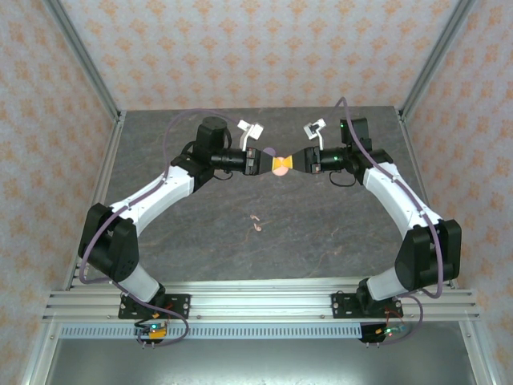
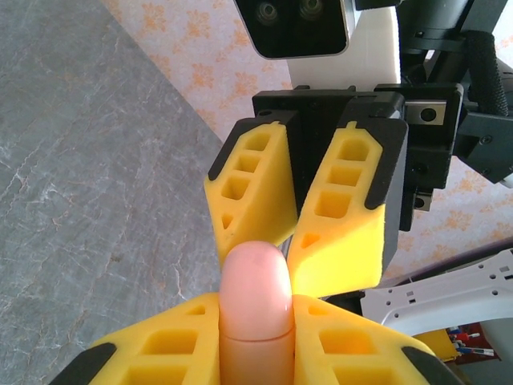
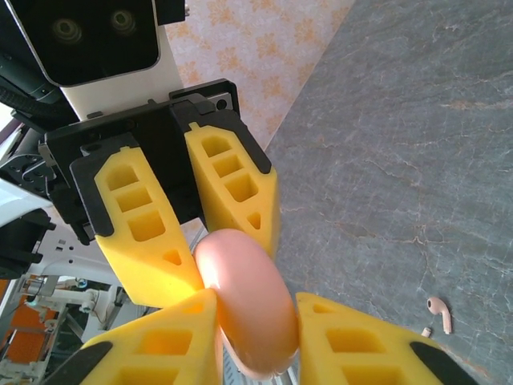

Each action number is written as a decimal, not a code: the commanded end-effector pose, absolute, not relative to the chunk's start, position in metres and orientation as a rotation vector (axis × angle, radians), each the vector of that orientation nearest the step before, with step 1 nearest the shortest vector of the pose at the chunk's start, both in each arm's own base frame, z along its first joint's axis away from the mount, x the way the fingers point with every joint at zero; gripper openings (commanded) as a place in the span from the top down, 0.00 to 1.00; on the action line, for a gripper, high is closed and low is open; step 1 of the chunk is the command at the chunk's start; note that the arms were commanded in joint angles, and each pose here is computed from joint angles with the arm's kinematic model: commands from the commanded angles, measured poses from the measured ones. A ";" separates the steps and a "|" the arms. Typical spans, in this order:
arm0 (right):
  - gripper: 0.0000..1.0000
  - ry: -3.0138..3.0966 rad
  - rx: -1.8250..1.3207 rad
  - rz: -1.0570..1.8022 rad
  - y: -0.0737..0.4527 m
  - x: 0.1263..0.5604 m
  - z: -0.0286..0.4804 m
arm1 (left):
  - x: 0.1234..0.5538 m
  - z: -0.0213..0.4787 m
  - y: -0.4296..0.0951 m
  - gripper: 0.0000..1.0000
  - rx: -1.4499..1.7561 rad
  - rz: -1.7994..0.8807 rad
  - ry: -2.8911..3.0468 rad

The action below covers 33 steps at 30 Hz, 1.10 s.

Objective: Insert the wireless bluetooth earbuds into the charging case

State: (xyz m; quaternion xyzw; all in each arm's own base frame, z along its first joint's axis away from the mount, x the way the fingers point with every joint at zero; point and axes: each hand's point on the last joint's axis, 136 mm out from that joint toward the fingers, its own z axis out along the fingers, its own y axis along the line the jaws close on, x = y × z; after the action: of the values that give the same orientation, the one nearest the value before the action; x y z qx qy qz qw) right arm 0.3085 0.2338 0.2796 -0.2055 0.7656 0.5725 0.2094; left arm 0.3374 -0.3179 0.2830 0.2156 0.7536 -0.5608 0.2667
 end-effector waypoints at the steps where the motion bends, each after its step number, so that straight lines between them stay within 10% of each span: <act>1: 0.77 2.106 -0.628 1.619 0.239 0.300 0.290 | 0.344 0.298 -0.325 0.75 0.609 -1.489 1.973; 33: 0.79 2.121 -0.606 1.566 0.238 0.306 0.303 | 0.322 0.285 -0.325 0.53 0.653 -1.481 2.024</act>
State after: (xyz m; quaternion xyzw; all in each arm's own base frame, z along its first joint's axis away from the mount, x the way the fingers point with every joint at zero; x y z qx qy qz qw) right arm 0.3091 0.2337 0.2927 -0.1989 0.7768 0.5601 0.2081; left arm 0.3278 -0.3213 0.2778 0.2309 0.7590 -0.5479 0.2653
